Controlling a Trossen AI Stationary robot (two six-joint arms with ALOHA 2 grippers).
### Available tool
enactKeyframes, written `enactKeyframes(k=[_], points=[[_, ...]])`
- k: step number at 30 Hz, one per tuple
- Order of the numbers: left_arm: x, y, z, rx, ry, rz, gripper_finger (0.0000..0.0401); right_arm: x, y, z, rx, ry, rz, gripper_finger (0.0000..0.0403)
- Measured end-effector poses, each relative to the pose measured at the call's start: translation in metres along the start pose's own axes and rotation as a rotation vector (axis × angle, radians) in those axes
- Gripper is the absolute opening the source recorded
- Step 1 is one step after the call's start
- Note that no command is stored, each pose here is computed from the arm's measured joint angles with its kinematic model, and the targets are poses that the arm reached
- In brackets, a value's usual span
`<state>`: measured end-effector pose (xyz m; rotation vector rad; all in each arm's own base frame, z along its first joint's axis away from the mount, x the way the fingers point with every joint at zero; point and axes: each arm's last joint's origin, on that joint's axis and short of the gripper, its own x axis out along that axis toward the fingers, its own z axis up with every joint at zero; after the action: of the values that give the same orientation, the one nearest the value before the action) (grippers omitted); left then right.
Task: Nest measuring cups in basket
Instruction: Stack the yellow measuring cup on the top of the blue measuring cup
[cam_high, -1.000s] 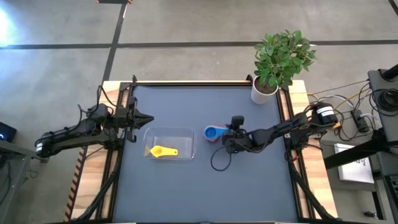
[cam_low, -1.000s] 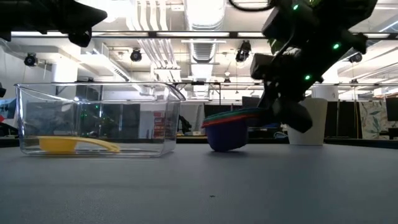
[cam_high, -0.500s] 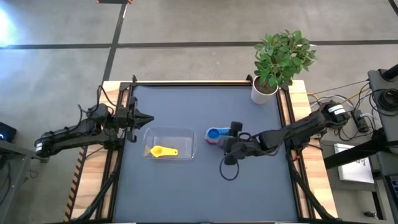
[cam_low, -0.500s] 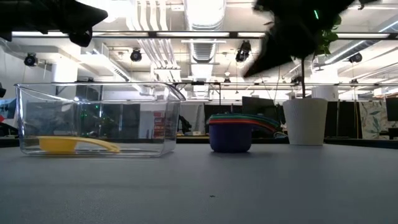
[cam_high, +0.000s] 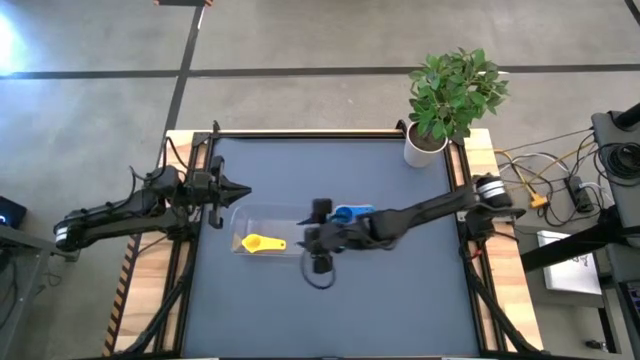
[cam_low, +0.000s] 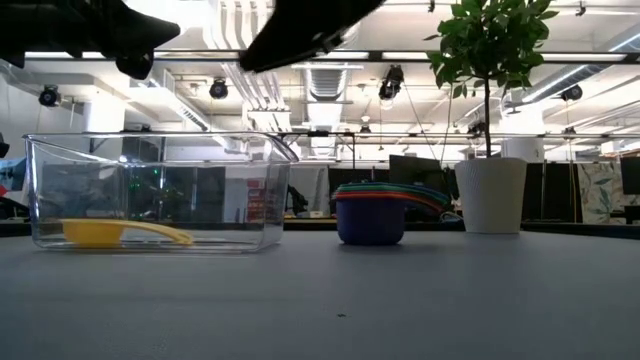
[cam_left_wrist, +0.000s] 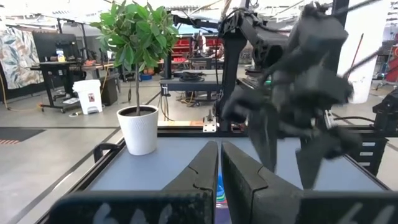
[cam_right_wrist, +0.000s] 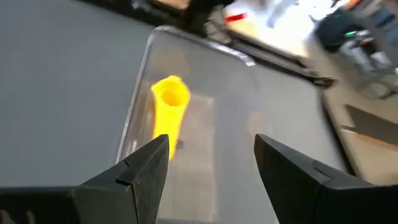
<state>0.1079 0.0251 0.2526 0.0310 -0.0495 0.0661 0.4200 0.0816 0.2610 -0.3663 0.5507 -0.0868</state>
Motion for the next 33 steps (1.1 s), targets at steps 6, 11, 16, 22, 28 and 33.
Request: enactKeyframes(k=[6, 11, 16, 22, 28, 33], points=[[-0.001, -0.001, -0.003, -0.009, 0.034, -0.01, 0.0002, 0.045, -0.012, -0.001, 0.008, 0.052, 0.129, 0.0226], [-0.002, -0.001, -0.009, -0.045, 0.189, -0.013, 0.0002, 0.043, -0.027, -0.001, 0.06, 0.117, 0.204, 0.0226], [0.005, 0.001, -0.007, -0.065, 0.279, -0.014, 0.0002, 0.01, -0.035, 0.003, 0.098, 0.097, 0.199, 0.0226], [0.02, 0.004, -0.013, -0.122, 0.503, -0.016, 0.0001, -0.037, -0.034, -0.009, 0.164, 0.069, 0.169, 0.0226], [0.038, 0.007, -0.007, -0.143, 0.705, -0.027, 0.0, -0.077, -0.02, -0.037, 0.176, -0.084, 0.138, 0.0226], [0.048, 0.009, -0.005, -0.148, 0.898, -0.05, 0.0, -0.105, -0.012, -0.059, 0.227, -0.203, 0.161, 0.0226]])
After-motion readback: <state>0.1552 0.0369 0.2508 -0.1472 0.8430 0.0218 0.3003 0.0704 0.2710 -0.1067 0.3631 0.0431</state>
